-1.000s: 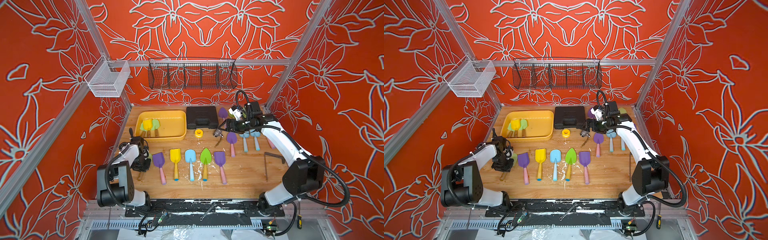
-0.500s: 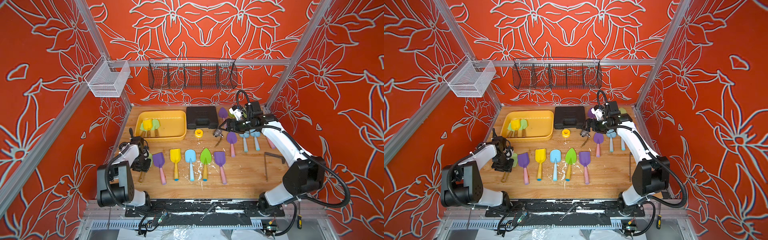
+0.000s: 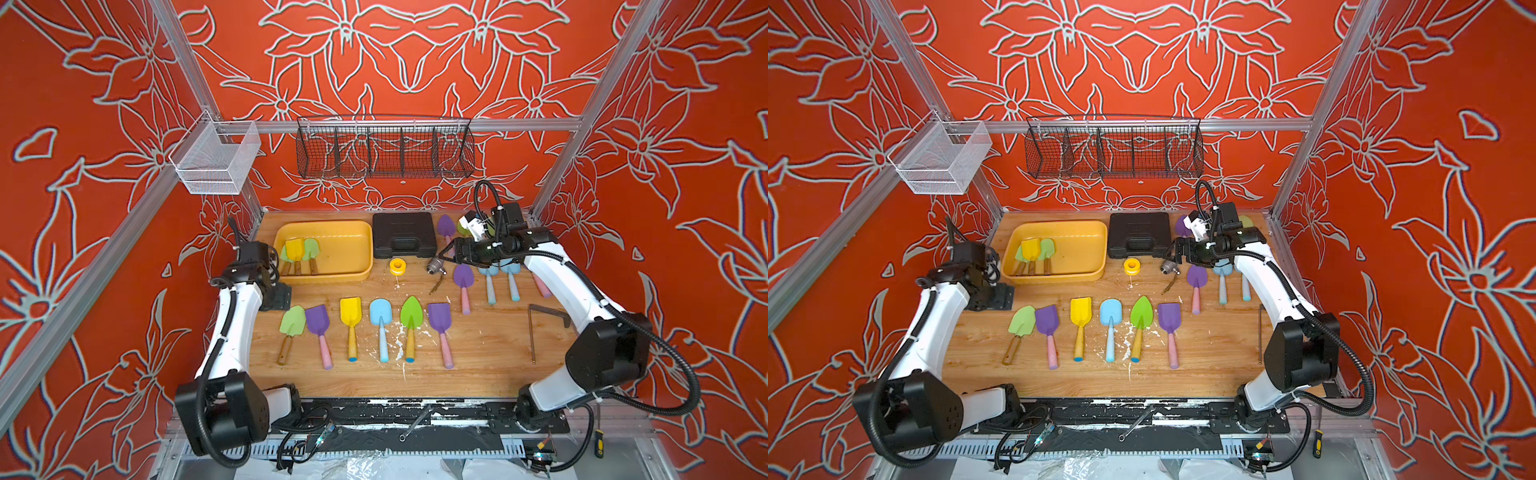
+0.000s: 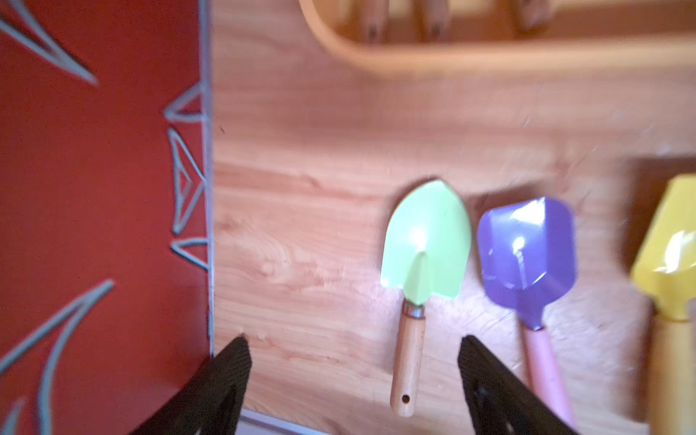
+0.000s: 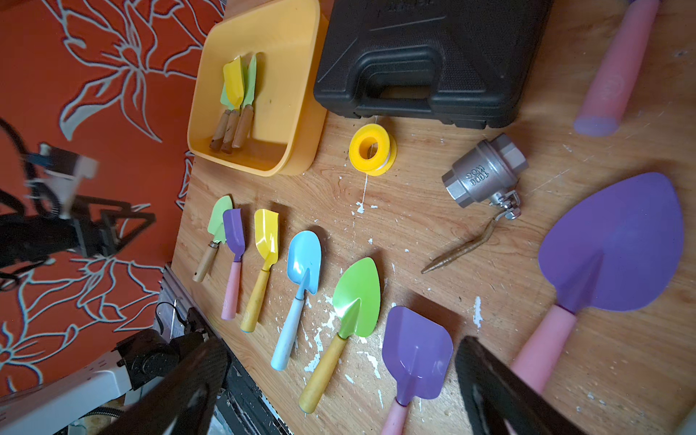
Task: Take the shovel out of the storage box
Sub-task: Place the shovel at the center of the board, then pick up the shovel from the storage box.
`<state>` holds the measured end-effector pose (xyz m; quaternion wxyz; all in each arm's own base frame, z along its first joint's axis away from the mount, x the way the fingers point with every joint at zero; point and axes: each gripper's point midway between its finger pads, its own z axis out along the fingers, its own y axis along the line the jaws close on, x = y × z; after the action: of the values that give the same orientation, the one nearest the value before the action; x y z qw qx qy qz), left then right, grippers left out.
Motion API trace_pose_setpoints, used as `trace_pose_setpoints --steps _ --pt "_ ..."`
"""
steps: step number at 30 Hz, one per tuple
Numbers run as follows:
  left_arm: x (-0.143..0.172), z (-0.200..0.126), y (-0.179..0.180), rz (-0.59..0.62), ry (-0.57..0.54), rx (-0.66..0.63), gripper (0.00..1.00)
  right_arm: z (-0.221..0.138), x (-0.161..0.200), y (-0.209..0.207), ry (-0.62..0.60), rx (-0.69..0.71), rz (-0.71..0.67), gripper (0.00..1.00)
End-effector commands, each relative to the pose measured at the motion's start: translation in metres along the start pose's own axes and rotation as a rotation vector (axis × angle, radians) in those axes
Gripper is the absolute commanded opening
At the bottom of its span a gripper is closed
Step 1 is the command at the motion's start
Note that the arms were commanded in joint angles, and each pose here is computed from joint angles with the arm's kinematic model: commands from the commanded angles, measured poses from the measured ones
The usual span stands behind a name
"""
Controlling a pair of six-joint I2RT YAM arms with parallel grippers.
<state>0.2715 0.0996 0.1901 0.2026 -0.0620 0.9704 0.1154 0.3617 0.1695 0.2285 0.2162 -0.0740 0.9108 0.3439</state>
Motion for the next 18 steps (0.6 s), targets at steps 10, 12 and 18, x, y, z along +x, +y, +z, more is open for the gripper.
trace_pose_setpoints --steps 10,12,18 --pt "-0.118 -0.034 -0.045 -0.108 -0.061 0.102 0.81 -0.007 -0.004 0.004 0.003 -0.006 0.001 0.97" --pt "-0.126 -0.016 -0.055 -0.146 0.027 0.092 0.79 -0.007 -0.005 0.005 0.003 -0.005 0.002 0.97" --pt "-0.14 0.051 -0.083 -0.197 0.27 0.093 0.7 -0.009 -0.005 0.007 0.006 -0.006 0.003 0.97"
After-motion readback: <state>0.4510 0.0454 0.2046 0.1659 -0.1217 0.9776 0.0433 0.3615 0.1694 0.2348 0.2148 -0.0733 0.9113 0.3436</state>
